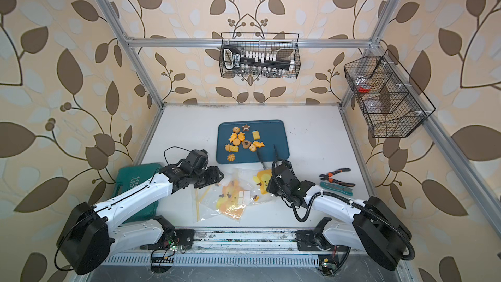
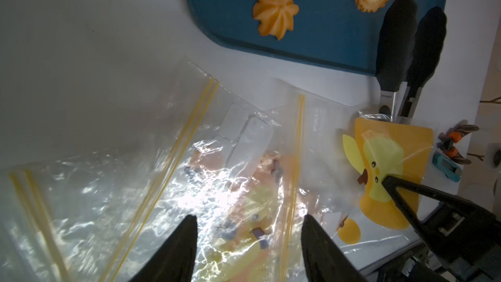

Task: Put the cookies into a resealable bag to prevent moisture
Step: Move the ziploc bag to the center of the board, then pick up the ziploc bag from the center of the board.

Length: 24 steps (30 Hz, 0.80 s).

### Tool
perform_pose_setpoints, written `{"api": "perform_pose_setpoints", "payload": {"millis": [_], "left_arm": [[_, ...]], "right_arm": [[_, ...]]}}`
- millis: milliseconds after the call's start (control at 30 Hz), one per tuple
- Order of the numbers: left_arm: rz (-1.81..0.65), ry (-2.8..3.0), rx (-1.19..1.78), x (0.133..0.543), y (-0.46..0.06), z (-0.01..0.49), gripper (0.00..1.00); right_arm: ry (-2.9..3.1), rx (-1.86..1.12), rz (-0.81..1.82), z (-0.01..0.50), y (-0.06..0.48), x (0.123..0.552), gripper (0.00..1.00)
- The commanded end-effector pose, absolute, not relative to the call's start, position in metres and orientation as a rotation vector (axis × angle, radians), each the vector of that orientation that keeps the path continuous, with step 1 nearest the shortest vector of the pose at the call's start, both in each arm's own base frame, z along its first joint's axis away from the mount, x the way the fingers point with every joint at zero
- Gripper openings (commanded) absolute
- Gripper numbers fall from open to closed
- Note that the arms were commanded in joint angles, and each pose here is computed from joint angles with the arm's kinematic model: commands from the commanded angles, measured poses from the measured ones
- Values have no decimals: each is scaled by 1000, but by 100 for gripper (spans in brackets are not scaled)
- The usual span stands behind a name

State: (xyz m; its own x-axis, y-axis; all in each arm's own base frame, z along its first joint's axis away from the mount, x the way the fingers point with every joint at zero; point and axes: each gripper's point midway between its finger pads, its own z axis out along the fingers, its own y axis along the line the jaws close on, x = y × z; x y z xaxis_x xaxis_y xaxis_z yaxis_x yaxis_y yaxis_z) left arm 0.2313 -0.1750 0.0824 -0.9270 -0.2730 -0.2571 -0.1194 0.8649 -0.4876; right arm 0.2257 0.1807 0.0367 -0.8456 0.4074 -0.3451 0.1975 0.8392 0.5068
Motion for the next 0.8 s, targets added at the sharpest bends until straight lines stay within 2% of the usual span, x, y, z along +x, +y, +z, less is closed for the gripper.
{"api": "perform_pose_setpoints", "payload": {"millis": [0,133,367,767], "left_arm": [[-784,2733,-270,228,-188,78,50],[-819,2749,-244,228,-195,74,38],[-845,2790,-199,231,-212,65,24],[-825,2851,-135,233,-239,47,20]], "right_arm": [[2541,520,653,38,174,225,0],[2527,570,663,37,166,230,0],[2536,592,680,33,165,230,0],[2537,601,708,32,166,233,0]]}}
